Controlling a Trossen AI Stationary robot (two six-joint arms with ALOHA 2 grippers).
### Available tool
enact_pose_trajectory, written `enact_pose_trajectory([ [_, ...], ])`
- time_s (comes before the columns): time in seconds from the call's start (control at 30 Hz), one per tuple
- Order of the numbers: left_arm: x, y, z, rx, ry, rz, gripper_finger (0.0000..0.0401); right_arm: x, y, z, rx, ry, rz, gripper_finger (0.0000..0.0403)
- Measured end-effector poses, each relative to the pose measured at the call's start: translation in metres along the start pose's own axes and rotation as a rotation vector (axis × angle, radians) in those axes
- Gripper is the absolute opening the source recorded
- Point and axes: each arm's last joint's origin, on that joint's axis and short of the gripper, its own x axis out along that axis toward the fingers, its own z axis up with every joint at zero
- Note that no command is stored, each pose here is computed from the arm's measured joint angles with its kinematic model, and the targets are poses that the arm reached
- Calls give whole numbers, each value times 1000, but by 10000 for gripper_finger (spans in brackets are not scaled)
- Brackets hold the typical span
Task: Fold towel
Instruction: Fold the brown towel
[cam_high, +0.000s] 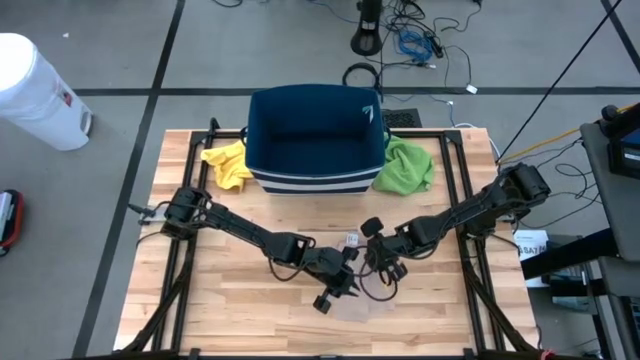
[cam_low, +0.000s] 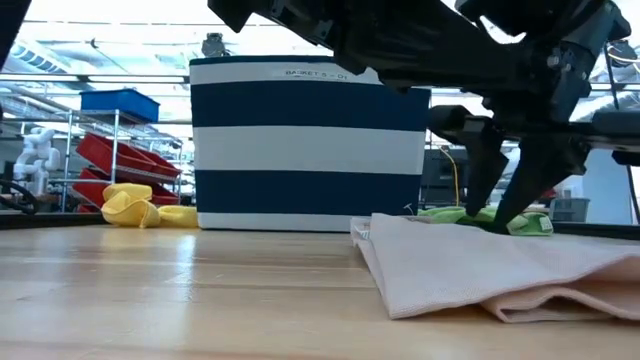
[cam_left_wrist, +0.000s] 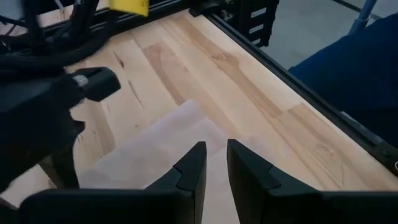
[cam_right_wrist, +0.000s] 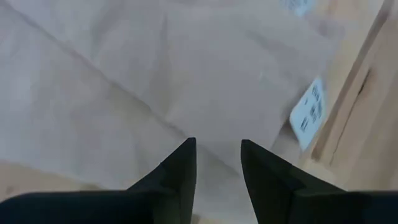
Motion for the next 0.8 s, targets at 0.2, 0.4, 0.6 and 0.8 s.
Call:
enact_pose_trajectory([
  [0.2,0,0,-1,-18,7,-1,71,0,1,-1,-32,13,-22,99],
  [0.4,0,0,-2,-25,28,9,71,0,1,1,23,-3,-11,98],
  [0.6,-1,4,-20,-24,213,105,71,0,5,4,302,-52,166,98],
  [0.8,8,10,-41,-35,305,108,71,-2,14,7,346,-57,218,98],
])
